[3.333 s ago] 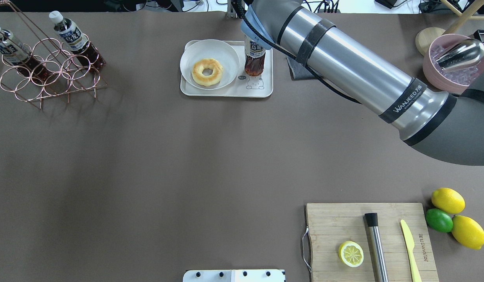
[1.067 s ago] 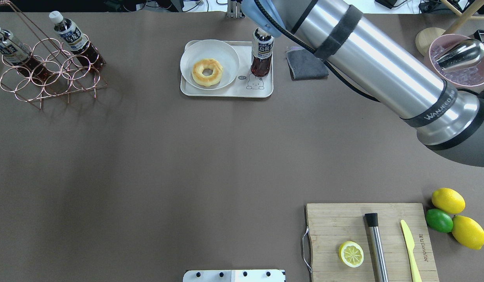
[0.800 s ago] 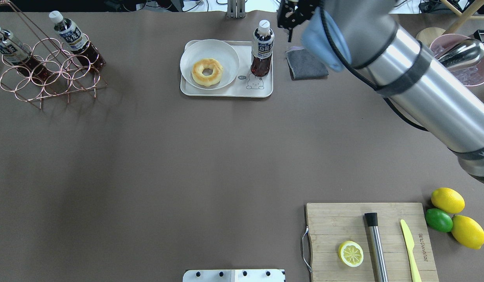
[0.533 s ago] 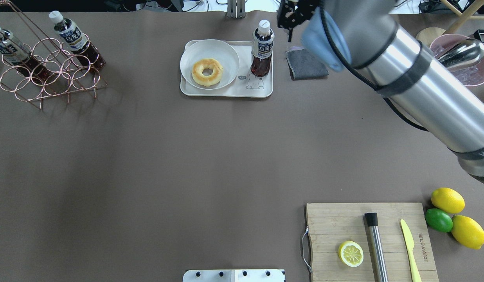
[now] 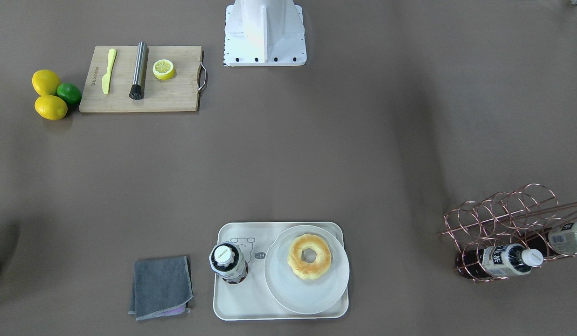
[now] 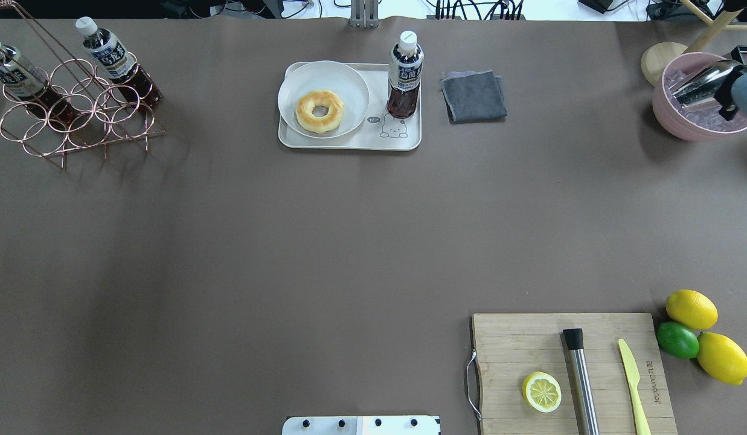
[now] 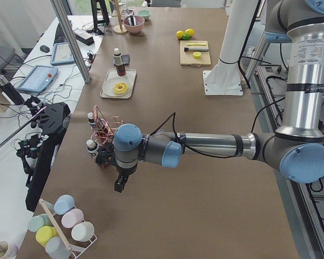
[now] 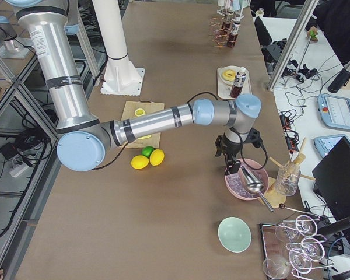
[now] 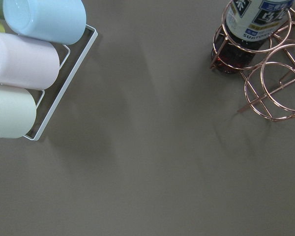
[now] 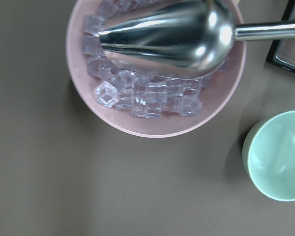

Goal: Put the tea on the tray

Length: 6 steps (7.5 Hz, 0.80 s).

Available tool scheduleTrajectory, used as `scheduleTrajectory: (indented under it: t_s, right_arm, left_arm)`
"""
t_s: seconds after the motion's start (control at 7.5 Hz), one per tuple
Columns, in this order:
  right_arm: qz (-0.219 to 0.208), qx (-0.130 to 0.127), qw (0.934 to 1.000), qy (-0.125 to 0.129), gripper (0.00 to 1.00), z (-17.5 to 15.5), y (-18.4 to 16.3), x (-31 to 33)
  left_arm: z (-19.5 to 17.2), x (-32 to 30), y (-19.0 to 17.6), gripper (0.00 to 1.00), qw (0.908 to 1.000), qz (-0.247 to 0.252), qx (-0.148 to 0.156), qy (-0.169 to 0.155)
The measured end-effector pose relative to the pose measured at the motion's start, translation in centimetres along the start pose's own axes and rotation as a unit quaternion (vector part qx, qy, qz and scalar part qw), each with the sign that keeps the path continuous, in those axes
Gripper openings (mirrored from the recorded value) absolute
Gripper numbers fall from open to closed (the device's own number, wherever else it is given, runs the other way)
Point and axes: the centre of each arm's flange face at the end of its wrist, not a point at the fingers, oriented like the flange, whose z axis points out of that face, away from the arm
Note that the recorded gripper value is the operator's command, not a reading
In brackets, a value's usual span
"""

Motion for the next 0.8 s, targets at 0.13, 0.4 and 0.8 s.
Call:
scheduleTrajectory:
  t_s: [0.13, 0.4, 0.8]
  right_arm:
    - [0.010, 0.022, 0.9994, -0.026, 1.00, 2.3, 2.2, 4.6]
    - [0.041, 0.040, 0.9970, -0.052, 1.00, 5.0, 6.7, 10.0]
    - [0.076, 0.037, 0.9948, -0.056, 1.00, 5.9, 9.0, 11.6]
  left_arm:
    - [0.0, 0.0, 0.0, 0.98, 1.0000, 0.000, 0.000, 0.000]
    - [-0.1, 0.1, -0.1, 0.98, 1.0000, 0.000, 0.000, 0.001]
    - [0.1, 0.0, 0.1, 0.98, 1.0000, 0.000, -0.001, 0.001]
